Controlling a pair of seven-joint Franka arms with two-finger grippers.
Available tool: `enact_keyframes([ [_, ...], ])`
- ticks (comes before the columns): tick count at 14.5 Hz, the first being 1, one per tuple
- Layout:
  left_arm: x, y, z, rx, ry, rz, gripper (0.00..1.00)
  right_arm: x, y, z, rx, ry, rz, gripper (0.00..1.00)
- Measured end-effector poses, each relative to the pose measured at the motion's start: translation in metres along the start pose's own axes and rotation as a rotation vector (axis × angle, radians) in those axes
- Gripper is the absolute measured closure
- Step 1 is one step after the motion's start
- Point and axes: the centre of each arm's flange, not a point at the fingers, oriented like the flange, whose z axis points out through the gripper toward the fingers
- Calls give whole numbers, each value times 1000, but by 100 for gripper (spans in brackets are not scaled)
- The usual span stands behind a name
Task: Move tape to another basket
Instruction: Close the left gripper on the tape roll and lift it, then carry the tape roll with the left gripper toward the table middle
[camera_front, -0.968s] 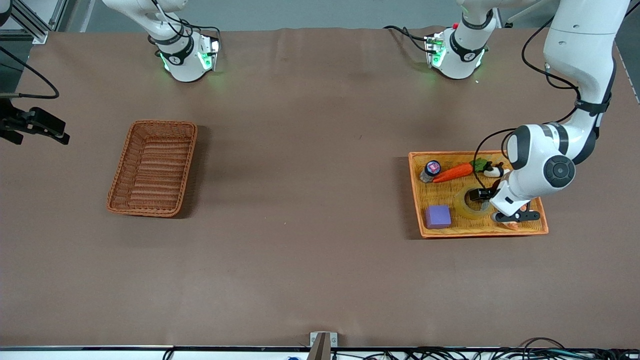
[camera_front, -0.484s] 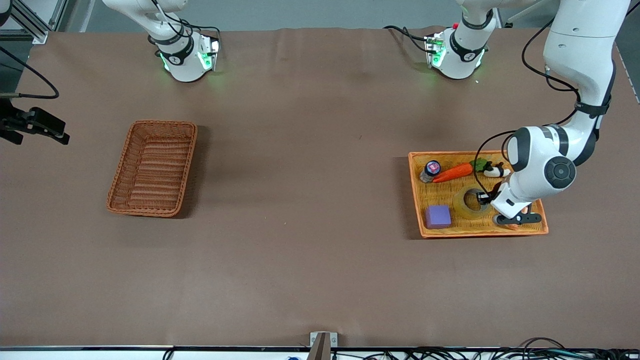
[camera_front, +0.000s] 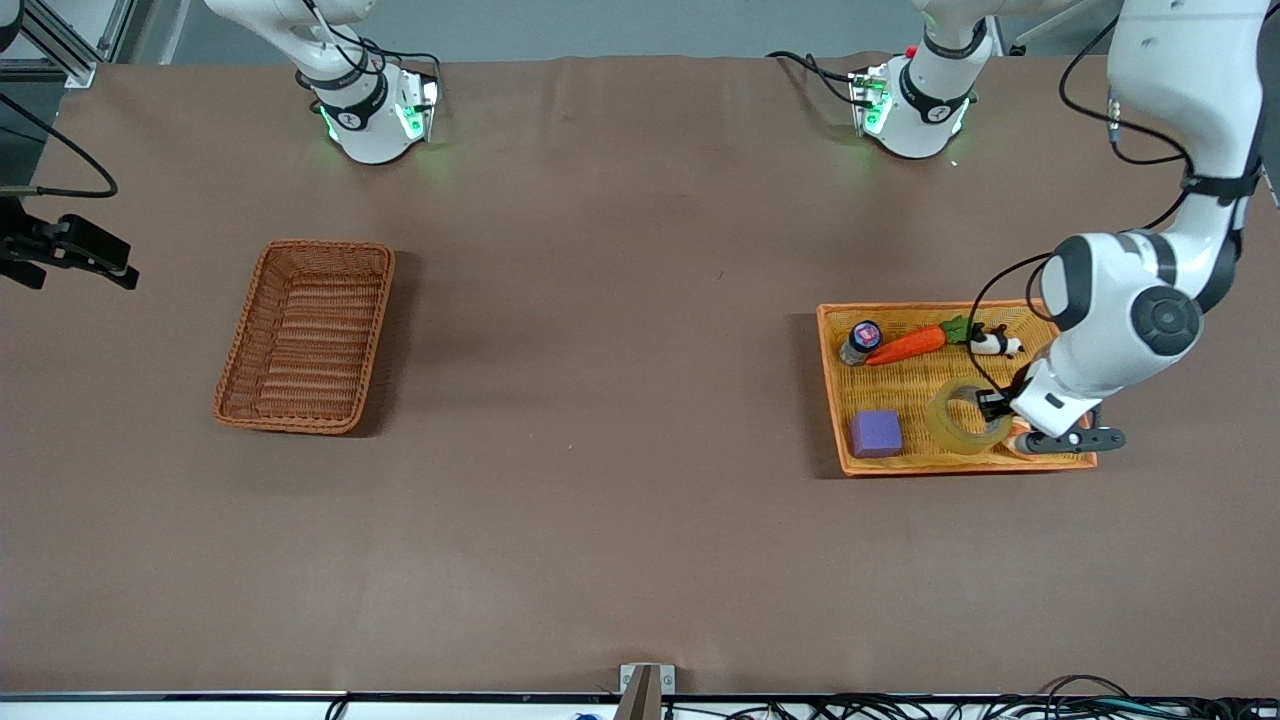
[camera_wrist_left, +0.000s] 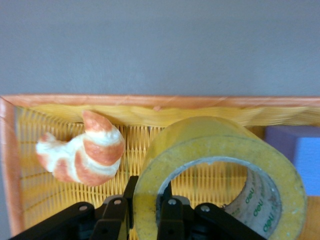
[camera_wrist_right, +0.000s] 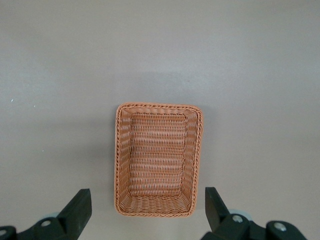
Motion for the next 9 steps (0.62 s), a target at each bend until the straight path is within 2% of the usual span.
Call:
enact_keyframes([
  [3, 25, 55, -60, -33, 69, 71, 79, 0, 0, 0, 0, 0, 0, 0],
  [5, 34, 106, -83, -67, 98, 73, 79, 0, 0, 0, 0, 0, 0, 0],
  [9, 31, 206, -97, -134, 61, 23, 79, 0, 0, 0, 0, 0, 0, 0],
])
